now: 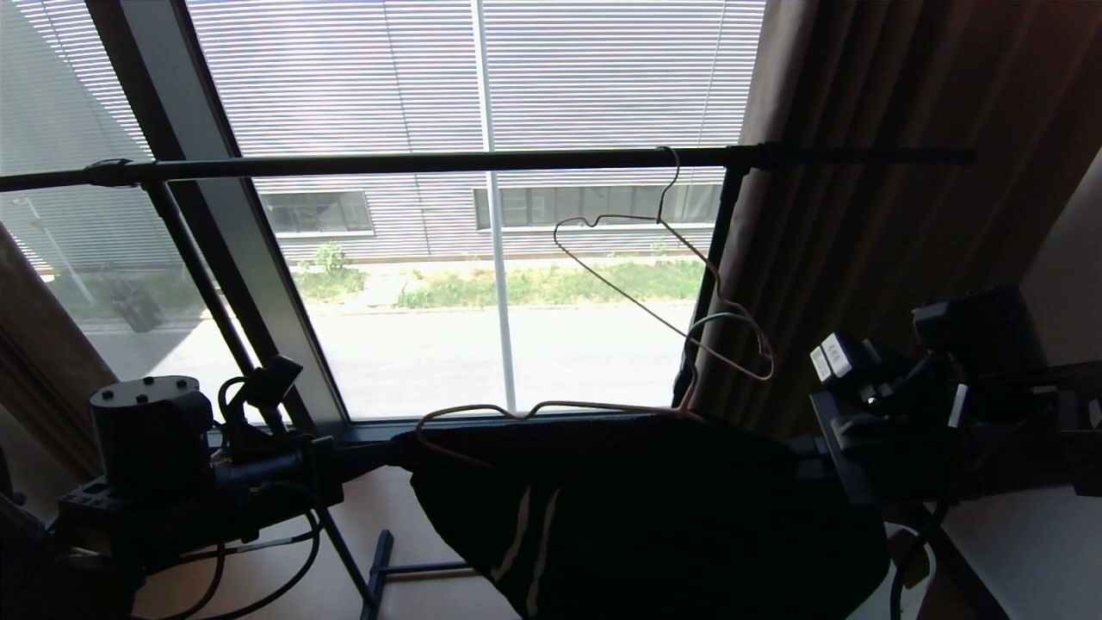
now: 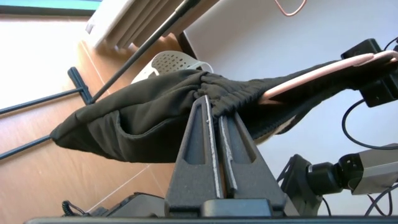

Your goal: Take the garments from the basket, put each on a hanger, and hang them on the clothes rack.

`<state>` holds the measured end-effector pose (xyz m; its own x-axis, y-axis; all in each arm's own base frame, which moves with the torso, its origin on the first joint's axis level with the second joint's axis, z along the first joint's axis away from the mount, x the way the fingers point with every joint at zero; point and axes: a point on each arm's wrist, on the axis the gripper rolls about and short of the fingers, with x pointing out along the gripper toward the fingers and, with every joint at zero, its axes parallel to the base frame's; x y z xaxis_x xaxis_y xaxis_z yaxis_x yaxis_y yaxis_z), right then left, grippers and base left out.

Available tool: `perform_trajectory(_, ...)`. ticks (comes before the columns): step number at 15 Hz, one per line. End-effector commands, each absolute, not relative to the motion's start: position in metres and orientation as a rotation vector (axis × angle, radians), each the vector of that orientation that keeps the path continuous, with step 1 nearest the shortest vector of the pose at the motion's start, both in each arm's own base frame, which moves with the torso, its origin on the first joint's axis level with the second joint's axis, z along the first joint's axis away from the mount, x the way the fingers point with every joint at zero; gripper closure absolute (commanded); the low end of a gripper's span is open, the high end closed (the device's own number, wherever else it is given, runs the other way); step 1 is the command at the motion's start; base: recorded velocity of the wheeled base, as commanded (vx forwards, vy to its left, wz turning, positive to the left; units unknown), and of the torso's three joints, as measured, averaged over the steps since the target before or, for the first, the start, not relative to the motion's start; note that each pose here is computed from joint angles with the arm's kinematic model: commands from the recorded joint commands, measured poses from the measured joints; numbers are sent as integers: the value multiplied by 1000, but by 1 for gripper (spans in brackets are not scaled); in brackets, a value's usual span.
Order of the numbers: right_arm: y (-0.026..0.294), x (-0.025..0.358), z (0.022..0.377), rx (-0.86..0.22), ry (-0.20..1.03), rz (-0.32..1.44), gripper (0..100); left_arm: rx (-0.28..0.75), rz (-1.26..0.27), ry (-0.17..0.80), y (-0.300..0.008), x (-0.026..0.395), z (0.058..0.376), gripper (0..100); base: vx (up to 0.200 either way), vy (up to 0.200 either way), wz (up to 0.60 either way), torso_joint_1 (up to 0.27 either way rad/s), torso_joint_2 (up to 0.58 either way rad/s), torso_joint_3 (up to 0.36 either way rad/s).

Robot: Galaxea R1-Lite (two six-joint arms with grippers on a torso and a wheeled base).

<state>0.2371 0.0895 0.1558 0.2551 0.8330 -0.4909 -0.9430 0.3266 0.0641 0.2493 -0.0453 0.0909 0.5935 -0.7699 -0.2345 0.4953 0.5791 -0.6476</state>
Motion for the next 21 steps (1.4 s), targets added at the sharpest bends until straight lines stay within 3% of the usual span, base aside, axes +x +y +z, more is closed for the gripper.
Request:
perform_trajectory(1,91,239,152,-266,501,1224,100,-562,-788,522,-45,247,95,100,0,0,0,0,0,0)
perform_trajectory(11,110,239,133,-363,601,1179,100,-540,-784,435,-38,244,115,100,0,0,0,0,0,0)
perform_trajectory(21,114,242,133,-427,612,1099,100,-491,-870,554,-65,243,177,100,0,0,0,0,0,0)
